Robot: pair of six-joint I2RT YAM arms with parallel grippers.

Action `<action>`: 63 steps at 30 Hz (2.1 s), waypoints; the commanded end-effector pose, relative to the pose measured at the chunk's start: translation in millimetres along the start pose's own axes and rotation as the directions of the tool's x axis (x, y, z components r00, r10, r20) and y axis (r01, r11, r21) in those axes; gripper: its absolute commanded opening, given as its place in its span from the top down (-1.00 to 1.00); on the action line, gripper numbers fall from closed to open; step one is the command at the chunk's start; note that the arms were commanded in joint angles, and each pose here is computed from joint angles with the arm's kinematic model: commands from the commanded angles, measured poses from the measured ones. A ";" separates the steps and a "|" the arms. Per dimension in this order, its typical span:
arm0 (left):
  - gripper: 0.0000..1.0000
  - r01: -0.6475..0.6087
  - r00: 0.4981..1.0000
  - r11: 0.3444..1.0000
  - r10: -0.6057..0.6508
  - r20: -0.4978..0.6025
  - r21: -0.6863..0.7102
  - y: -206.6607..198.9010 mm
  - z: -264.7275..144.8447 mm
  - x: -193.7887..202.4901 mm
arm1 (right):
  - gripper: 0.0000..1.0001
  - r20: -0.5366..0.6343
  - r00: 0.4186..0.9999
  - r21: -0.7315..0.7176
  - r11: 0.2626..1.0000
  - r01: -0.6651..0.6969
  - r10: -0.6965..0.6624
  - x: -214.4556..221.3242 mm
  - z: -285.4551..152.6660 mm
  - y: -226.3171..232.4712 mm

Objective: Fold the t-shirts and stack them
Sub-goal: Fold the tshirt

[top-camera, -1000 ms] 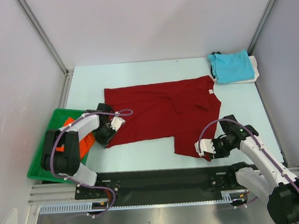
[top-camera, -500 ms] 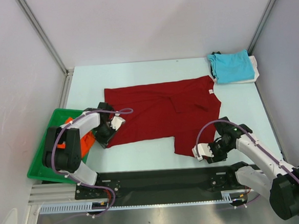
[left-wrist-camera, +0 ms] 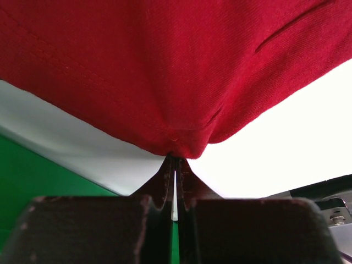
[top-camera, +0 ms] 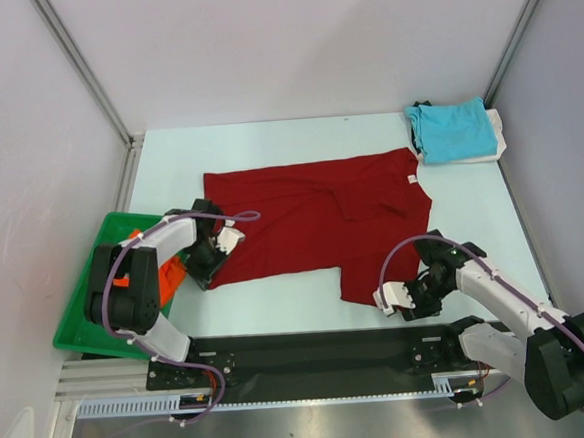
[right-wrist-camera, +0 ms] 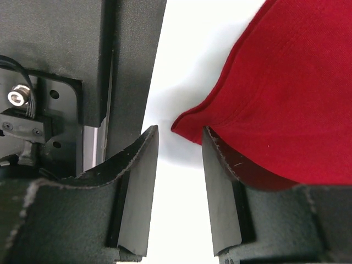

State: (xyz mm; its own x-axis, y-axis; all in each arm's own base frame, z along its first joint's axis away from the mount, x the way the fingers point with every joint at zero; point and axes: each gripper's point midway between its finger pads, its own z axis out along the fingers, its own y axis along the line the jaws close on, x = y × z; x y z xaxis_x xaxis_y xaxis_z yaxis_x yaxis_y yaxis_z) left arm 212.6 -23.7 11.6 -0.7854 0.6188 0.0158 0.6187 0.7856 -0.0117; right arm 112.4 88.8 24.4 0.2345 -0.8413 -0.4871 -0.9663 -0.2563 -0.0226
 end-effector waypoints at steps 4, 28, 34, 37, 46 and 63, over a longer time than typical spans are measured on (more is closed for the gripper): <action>0.99 0.016 0.999 1.000 -0.014 0.048 -0.024 9.3 1.7 -16.5 | 0.20 -0.014 1.000 -0.004 1.000 -0.011 0.011 4.4 7.6 -5.2; 0.99 -0.022 0.988 0.996 0.034 0.149 -0.082 22.4 -29.8 -38.7 | 1.00 0.045 0.982 0.301 0.935 -0.188 0.183 -43.2 -86.8 -17.2; 0.99 -0.032 0.981 0.994 0.051 0.187 -0.107 28.5 -45.8 -49.6 | 1.00 0.090 0.968 0.458 0.854 -0.249 0.235 -53.0 -117.9 -51.7; 0.99 -0.033 0.979 0.988 0.063 0.194 -0.153 36.2 -55.3 -49.3 | 1.00 0.115 0.958 0.503 0.816 -0.285 0.263 -57.0 -129.3 -68.2; 0.99 0.022 0.966 0.985 0.023 0.258 -0.171 44.9 -69.4 -50.4 | 1.00 0.229 0.911 0.604 0.683 -0.410 0.344 -55.4 -161.4 -105.4; 0.99 0.061 0.947 0.981 0.000 0.322 -0.182 60.8 -85.4 -80.1 | 1.00 0.477 0.754 0.610 0.447 -0.654 0.451 -19.6 -228.5 -200.8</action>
State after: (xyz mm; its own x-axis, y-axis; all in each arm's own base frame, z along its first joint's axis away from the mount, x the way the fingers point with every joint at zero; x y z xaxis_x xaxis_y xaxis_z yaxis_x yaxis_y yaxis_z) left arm 297.5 -23.0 85.2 -0.7545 0.6027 -0.2599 0.5808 0.7975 0.1633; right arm 305.0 43.9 209.4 -0.3649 -0.5691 -0.7368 -0.6768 0.7056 -0.2099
